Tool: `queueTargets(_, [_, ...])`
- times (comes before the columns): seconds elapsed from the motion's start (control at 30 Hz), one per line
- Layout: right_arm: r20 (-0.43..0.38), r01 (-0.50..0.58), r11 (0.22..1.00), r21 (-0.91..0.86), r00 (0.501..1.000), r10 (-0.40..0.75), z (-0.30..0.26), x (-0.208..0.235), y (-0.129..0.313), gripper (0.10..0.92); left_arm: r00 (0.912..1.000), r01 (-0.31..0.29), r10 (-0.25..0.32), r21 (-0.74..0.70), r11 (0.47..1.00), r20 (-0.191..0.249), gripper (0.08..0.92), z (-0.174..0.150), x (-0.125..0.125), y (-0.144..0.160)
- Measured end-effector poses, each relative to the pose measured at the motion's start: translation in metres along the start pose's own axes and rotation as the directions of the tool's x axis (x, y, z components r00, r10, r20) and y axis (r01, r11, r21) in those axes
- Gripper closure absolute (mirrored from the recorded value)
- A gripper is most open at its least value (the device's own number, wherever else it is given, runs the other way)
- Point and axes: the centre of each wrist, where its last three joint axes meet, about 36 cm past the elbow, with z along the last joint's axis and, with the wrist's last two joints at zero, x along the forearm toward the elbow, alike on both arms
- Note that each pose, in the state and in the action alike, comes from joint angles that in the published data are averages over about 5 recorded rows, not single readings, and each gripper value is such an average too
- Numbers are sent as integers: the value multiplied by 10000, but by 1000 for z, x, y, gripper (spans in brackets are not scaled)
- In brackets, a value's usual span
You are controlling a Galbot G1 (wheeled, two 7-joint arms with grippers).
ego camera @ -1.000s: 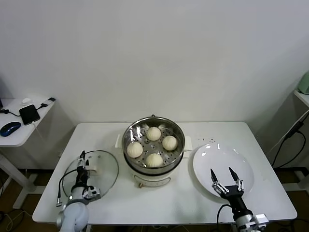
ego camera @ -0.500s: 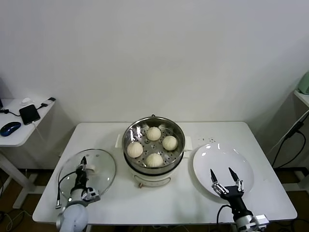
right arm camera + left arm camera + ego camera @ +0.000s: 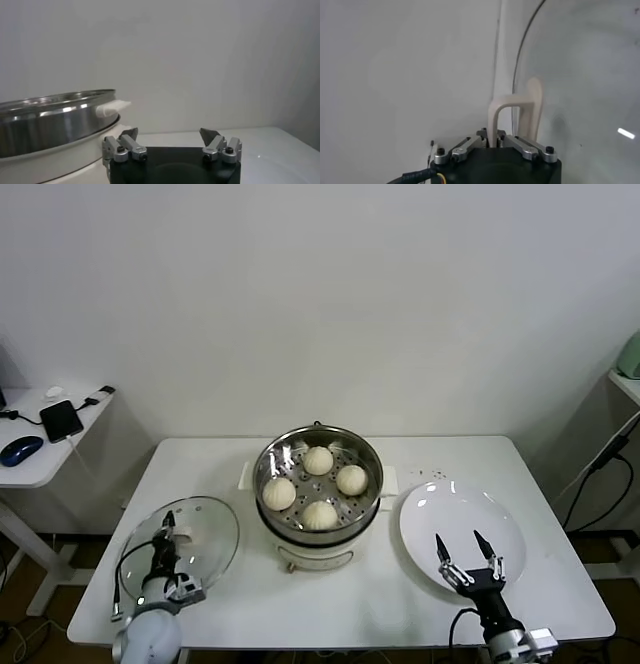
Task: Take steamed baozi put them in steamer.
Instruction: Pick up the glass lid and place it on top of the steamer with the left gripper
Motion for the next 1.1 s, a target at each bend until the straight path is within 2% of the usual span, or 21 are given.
queueTargets(0.13, [26, 21, 10000, -18, 10000, -21, 0, 0, 1, 200, 9996, 64, -64, -20, 10000, -289, 838, -11, 10, 13])
queueTargets(0.33, [61, 9, 10000, -56, 10000, -9, 0, 1, 2, 200, 9938, 356, -385, -291, 9989, -1046, 838, -36, 22, 53])
queueTargets(0.57, [103, -37, 10000, -75, 9999, 38, 1, 2, 2, 200, 9752, 660, -686, -194, 9976, -2104, 838, -68, 32, 107])
queueTargets(0.73, [103, -71, 9999, -86, 9999, 72, 2, 3, 1, 200, 9617, 759, -714, 68, 9971, -2645, 838, -84, 45, 135])
queueTargets(0.9, [115, -105, 9999, -127, 9999, 107, 4, 2, 2, 200, 9557, 882, -749, 342, 9955, -2845, 838, -99, 57, 157])
queueTargets(1.1, [104, -193, 9997, -163, 9998, 195, 5, 3, 3, 200, 9592, 966, -752, 659, 9931, -2725, 838, -125, 69, 175])
